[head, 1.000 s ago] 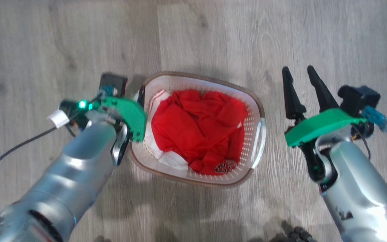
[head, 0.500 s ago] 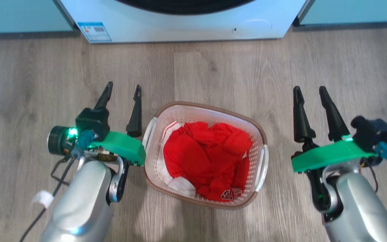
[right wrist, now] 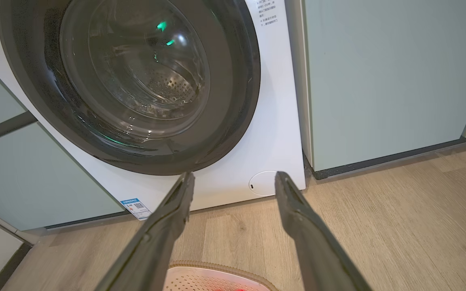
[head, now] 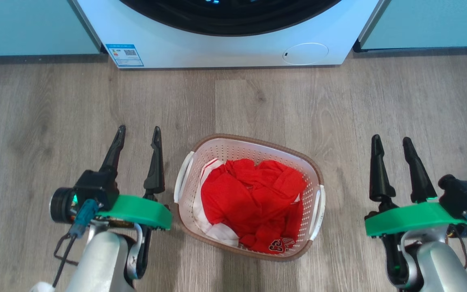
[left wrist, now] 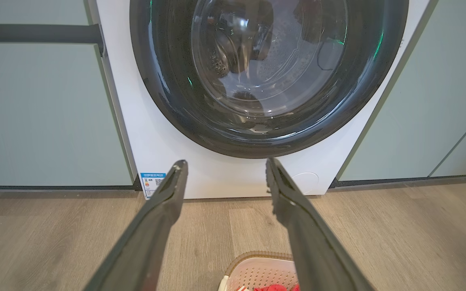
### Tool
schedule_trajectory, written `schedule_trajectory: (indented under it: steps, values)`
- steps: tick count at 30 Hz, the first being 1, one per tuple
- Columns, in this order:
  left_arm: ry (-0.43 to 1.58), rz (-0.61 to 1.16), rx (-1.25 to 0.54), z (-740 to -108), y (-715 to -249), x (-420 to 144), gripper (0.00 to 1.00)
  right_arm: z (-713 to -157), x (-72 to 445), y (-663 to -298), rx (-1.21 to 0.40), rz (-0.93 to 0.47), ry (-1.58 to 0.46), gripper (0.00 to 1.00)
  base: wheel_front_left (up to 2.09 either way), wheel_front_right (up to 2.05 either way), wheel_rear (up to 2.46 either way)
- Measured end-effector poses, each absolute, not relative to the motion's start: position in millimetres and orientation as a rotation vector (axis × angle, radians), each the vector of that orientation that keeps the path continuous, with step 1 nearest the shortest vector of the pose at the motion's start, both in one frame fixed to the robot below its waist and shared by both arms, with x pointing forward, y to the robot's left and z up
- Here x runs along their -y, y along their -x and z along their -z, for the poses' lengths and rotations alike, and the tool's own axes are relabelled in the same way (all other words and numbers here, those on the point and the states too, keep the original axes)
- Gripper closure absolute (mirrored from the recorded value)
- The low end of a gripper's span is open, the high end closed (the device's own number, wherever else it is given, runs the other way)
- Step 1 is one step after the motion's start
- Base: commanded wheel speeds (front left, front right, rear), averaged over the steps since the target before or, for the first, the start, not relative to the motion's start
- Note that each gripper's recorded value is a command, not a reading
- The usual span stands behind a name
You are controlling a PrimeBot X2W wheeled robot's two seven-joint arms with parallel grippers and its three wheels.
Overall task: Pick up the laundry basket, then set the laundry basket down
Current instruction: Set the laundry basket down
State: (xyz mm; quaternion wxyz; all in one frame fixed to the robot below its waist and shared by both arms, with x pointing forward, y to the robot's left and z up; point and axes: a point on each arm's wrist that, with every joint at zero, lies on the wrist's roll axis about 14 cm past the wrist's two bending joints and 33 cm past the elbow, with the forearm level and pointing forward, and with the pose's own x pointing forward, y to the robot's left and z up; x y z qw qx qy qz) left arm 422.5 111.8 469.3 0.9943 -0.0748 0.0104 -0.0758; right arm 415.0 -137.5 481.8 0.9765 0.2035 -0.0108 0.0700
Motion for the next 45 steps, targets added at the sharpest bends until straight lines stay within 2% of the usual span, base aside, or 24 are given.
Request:
schedule_trajectory:
  steps: [11, 19, 30, 37, 39, 45]
  values:
    - [0.161, 0.174, -0.054, -458, -425, -104, 0.0, -480, 139, -414, 0.018, -0.135, -0.41, 0.0, 0.0, 0.0, 0.0]
    - [0.079, 0.216, -0.324, -367, -417, -94, 0.0, -453, 156, -419, -0.046, -0.074, -0.395, 0.0, 0.0, 0.0, 0.0]
    - [-0.051, 0.359, -0.699, -242, -422, -86, 0.0, -398, 183, -427, -0.173, 0.028, -0.366, 0.0, 0.0, 0.0, 0.0]
    - [-0.12, 0.426, -0.81, -195, -455, -87, 0.0, -364, 185, -432, -0.248, 0.044, -0.36, 0.0, 0.0, 0.0, 0.0]
    - [-0.171, 0.51, -0.863, -175, -452, -78, 0.0, -355, 189, -432, -0.266, 0.061, -0.364, 0.0, 0.0, 0.0, 0.0]
    - [-0.222, 0.606, -0.956, -150, -445, -65, 0.0, -343, 197, -432, -0.292, 0.084, -0.354, 0.0, 0.0, 0.0, 0.0]
